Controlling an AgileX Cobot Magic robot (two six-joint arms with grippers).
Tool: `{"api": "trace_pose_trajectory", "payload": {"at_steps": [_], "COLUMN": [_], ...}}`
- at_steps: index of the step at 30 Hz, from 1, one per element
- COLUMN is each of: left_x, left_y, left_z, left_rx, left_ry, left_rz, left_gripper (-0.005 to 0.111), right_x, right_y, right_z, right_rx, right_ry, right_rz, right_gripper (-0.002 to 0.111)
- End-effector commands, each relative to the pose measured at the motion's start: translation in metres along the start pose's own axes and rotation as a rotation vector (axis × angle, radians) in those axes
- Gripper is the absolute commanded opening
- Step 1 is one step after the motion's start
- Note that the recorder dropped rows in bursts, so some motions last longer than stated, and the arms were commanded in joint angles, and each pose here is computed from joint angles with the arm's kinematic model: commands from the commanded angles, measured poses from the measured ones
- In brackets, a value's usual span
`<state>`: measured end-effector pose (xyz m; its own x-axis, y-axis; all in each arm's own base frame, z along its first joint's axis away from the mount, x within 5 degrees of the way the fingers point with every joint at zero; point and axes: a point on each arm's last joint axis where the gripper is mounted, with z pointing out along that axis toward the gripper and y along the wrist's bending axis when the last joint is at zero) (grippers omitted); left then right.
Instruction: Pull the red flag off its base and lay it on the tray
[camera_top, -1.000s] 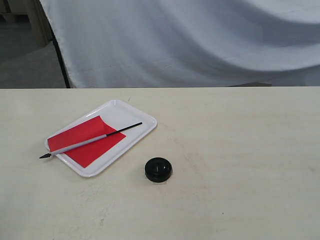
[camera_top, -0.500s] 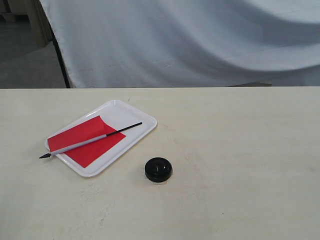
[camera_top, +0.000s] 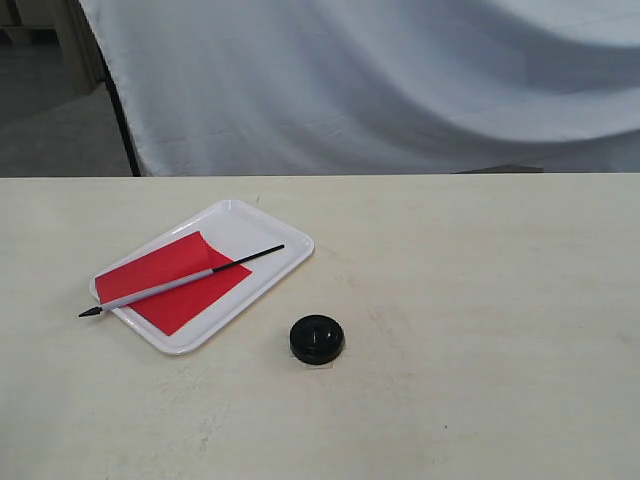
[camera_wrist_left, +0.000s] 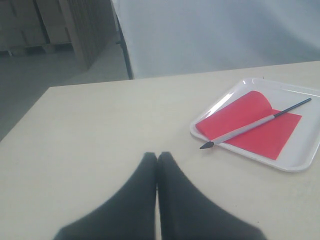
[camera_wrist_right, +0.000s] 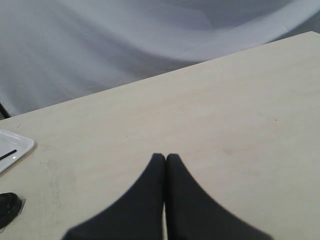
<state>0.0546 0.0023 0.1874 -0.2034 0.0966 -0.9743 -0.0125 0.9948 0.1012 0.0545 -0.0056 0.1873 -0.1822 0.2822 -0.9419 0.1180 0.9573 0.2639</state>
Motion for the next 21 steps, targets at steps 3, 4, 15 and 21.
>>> {"api": "trace_pose_trajectory", "payload": {"at_steps": [3,4,15,21], "left_x": [-0.0003,-0.0003,-0.0003,-0.0003], "left_y": [-0.0003,-0.0003,-0.0003,-0.0003], "left_z": [0.0001,0.0001,0.0001,0.0001], "left_rx": [0.006,0.006,0.006,0.006], "left_ry": [-0.008,-0.008,-0.008,-0.008], "left_rz": [0.003,0.003,0.003,0.003], "left_gripper": [0.000,0.000,0.000,0.000], "right_x": [0.0009,0.0009,0.0009,0.0009], "right_y": [-0.0009,-0.0009,-0.0009,-0.0009], "right_z": [0.0000,0.0000,0.0000,0.0000], "right_rx": [0.009,0.009,0.009,0.009], "right_ry": [0.000,0.000,0.000,0.000], "right_rz": [-0.016,-0.016,-0.004,-0.004], "right_gripper": [-0.001,-0.001,-0.001,-0.001]}}
